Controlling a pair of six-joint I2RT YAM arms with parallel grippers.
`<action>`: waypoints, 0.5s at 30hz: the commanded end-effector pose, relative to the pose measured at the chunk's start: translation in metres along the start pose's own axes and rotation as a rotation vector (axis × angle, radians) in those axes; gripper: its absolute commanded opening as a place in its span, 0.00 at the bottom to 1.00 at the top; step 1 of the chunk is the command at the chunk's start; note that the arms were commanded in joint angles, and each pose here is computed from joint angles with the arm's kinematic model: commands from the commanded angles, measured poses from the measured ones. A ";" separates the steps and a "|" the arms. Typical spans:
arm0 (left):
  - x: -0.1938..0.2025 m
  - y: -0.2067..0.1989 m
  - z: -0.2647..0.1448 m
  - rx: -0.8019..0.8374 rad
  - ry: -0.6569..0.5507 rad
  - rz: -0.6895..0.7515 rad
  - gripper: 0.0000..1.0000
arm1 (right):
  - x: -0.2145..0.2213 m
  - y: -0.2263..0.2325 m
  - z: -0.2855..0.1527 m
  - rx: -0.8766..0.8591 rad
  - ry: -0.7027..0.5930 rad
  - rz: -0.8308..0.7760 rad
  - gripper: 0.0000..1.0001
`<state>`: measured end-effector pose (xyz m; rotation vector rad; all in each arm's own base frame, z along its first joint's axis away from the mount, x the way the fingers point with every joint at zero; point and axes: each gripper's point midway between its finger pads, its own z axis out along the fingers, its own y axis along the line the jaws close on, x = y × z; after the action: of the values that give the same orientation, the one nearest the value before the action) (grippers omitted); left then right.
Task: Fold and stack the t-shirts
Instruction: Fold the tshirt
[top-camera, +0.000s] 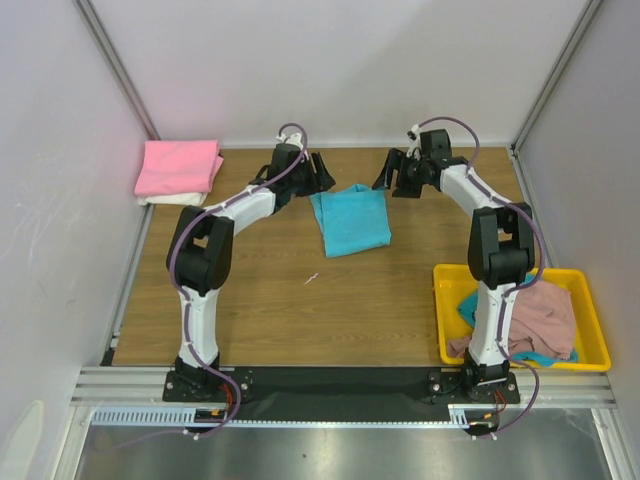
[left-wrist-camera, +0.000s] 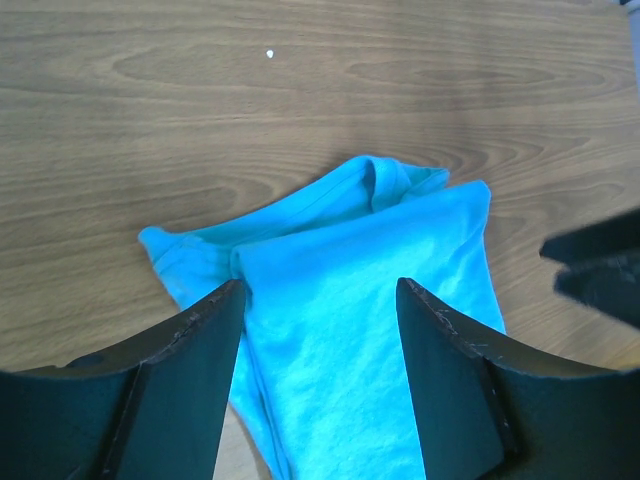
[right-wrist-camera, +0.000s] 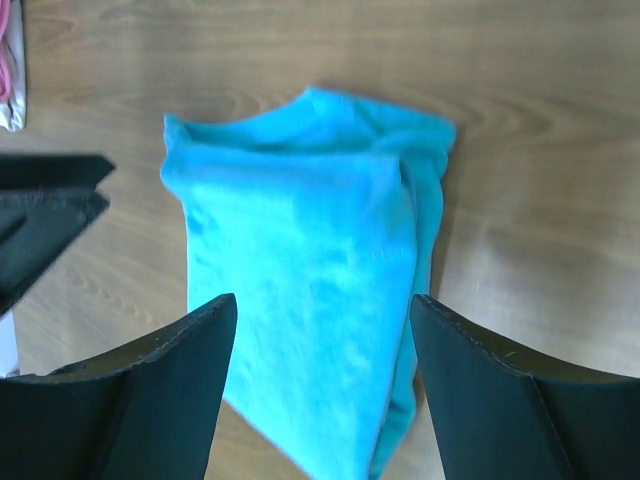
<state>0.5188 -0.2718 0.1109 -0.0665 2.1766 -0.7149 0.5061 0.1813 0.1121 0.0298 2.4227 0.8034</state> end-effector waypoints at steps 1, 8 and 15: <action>-0.015 -0.014 0.005 0.052 -0.035 0.027 0.68 | -0.015 0.007 -0.020 0.004 -0.075 -0.045 0.76; -0.006 -0.004 0.016 0.018 -0.006 0.016 0.67 | -0.019 0.000 0.000 -0.005 -0.071 -0.026 0.72; 0.007 0.002 0.025 0.012 0.031 0.004 0.67 | -0.027 -0.006 0.022 -0.004 -0.074 -0.018 0.68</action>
<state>0.5241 -0.2764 0.0804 -0.0677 2.2360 -0.7096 0.5196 0.1821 0.0983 0.0400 2.4071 0.7963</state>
